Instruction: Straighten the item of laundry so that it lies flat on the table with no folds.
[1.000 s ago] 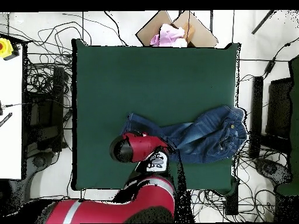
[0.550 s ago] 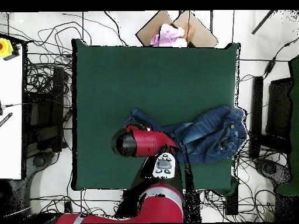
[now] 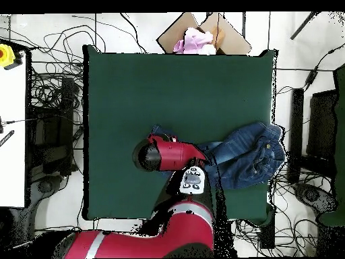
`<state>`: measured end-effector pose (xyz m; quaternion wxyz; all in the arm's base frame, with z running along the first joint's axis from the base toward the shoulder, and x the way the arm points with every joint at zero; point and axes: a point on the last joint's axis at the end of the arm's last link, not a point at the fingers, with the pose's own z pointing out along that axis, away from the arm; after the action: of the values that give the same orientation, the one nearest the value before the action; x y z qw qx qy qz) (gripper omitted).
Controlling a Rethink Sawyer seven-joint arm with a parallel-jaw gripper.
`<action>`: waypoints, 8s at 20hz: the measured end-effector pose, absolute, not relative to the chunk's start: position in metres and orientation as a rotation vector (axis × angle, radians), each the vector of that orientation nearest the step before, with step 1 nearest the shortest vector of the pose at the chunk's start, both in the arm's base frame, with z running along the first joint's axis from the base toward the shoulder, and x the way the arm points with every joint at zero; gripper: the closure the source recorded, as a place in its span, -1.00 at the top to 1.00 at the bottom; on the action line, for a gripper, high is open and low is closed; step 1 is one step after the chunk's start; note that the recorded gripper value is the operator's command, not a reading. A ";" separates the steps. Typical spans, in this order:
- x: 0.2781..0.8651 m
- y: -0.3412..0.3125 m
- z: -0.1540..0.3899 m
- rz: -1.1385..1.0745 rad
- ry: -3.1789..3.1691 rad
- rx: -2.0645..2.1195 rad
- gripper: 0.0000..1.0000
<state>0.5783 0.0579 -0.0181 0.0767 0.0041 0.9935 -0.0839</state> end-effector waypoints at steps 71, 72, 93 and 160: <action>0.596 0.088 -0.035 -0.215 3.078 0.075 -1.00; 0.598 0.090 -0.036 -0.211 3.076 0.080 -1.00; 0.637 0.167 -0.056 -0.196 3.001 0.127 1.00; 0.540 0.096 -0.055 -0.279 2.950 0.267 -1.00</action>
<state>0.5402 0.0963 -0.0545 0.0830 0.0894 0.9881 -0.0934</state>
